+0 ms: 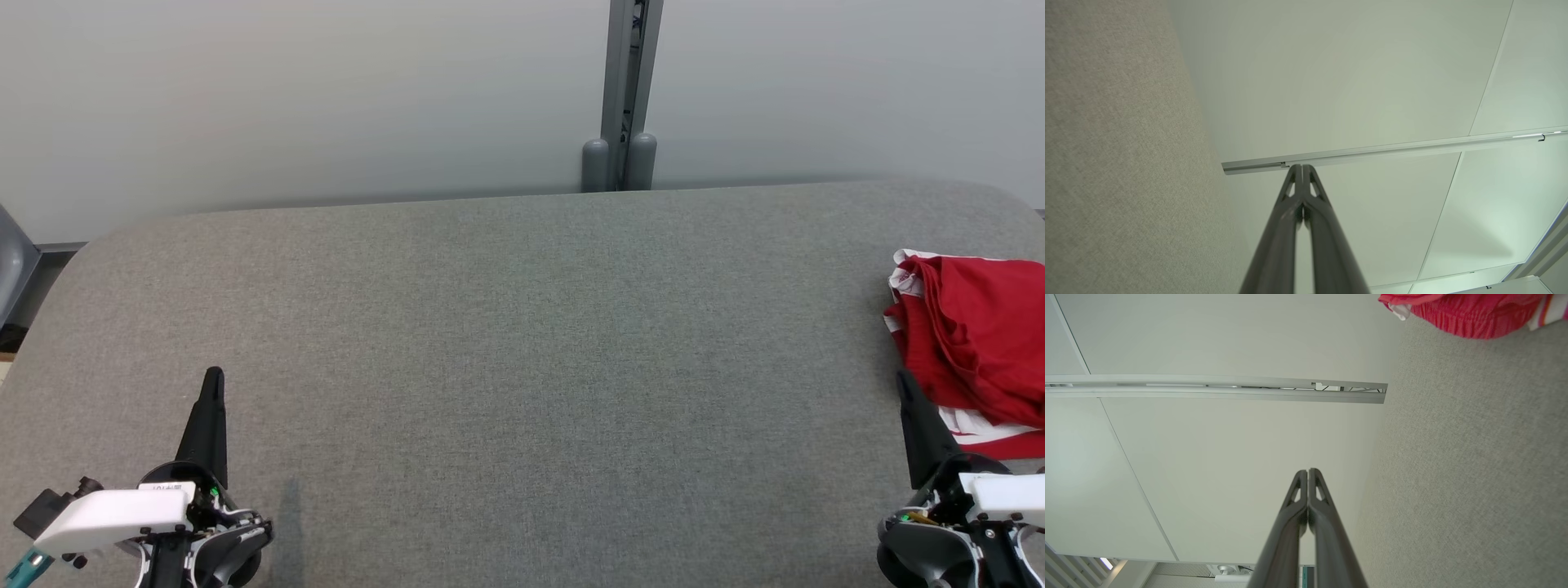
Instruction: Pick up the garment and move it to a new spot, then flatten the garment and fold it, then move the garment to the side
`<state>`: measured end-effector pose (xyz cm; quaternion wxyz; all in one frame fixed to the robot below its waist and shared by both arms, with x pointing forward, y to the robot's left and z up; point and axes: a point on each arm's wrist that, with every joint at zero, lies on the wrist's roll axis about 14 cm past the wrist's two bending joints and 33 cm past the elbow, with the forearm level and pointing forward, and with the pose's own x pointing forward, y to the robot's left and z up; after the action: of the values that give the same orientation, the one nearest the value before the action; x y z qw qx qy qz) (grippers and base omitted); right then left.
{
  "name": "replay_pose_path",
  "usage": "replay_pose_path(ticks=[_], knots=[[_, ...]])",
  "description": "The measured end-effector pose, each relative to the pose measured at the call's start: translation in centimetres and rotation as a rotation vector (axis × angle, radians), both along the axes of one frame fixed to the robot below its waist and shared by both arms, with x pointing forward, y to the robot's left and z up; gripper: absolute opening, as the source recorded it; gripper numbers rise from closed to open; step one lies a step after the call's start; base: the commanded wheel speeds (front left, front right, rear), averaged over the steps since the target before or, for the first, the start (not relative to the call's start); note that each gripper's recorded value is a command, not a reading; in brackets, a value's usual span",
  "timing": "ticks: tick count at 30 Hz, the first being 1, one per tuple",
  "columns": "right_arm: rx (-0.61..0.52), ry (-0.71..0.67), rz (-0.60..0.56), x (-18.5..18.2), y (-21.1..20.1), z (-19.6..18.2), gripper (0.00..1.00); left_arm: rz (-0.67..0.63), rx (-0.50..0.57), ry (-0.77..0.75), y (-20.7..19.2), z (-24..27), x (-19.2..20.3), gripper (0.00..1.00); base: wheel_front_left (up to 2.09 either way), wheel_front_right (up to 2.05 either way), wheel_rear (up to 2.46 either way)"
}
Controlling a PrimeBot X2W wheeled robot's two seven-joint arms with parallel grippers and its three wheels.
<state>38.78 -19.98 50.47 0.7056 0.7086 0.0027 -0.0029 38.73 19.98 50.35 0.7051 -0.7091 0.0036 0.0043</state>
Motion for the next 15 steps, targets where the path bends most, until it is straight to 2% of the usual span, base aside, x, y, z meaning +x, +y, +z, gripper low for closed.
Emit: replay_pose_path(ticks=[15], knots=[[0.0,0.0,0.0,0.0,0.0,0.0,0.0,0.0,0.0,0.0,0.0,0.0,0.0,0.0,0.0,0.0,0.0]])
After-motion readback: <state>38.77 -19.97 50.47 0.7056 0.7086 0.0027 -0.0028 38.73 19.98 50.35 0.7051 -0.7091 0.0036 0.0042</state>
